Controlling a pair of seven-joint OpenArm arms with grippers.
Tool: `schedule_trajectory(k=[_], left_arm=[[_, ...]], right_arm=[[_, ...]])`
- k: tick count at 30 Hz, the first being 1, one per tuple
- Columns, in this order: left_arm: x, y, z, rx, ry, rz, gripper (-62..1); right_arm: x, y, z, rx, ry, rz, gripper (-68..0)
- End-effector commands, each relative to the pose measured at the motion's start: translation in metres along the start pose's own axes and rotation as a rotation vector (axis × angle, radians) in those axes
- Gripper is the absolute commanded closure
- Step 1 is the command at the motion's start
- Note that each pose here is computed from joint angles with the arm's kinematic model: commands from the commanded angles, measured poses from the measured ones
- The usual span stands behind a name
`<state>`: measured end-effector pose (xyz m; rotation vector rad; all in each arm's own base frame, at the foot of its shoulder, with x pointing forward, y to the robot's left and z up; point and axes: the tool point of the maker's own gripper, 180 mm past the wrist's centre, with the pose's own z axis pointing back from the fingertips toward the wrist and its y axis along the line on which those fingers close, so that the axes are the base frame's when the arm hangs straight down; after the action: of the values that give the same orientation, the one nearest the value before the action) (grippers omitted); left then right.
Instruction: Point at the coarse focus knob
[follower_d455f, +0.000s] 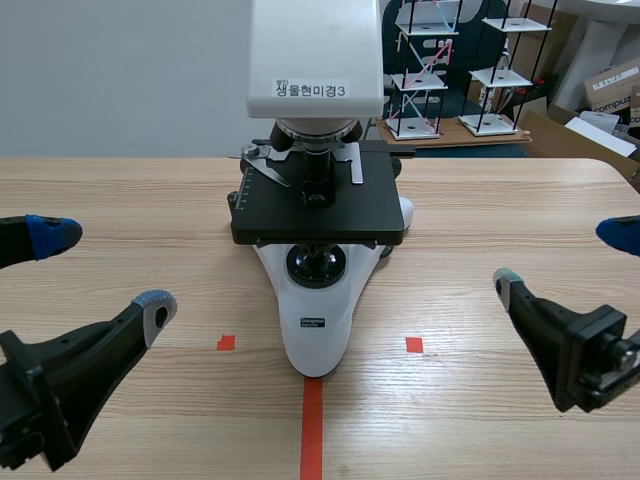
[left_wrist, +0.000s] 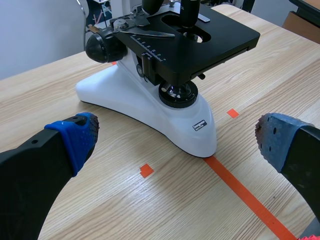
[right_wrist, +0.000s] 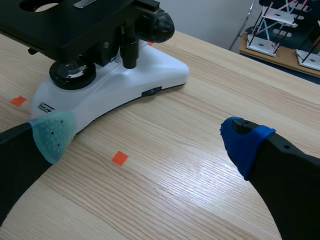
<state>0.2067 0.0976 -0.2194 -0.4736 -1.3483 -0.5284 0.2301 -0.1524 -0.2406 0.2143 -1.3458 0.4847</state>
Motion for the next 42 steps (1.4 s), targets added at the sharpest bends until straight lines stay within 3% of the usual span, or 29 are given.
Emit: schedule_trajectory(k=[1, 8, 15, 19, 28, 42], left_arm=[[0.008, -0.001, -0.001, 0.001, -0.033, 0.008, -62.3], [0.008, -0.001, -0.001, 0.001, -0.033, 0.008, -62.3], [0.008, -0.001, -0.001, 0.001, -0.033, 0.008, -62.3], [0.008, -0.001, -0.001, 0.001, -0.033, 0.008, -62.3], [0.008, -0.001, -0.001, 0.001, -0.033, 0.008, -62.3], [0.008, -0.001, -0.001, 0.001, -0.033, 0.008, -62.3]], right_arm=[[0.016, -0.005, -0.005, -0.001, -0.052, 0.026, -54.2], [0.023, -0.040, -0.022, -0.074, -0.099, 0.061, -27.1], [0.055, -0.082, -0.042, -0.110, -0.163, 0.189, -1.3], [0.076, -0.098, -0.057, -0.099, -0.198, 0.256, -1.1], [0.109, -0.092, -0.102, 0.025, -0.234, 0.375, -1.1], [0.118, -0.083, -0.161, 0.118, -0.167, 0.489, -1.1]])
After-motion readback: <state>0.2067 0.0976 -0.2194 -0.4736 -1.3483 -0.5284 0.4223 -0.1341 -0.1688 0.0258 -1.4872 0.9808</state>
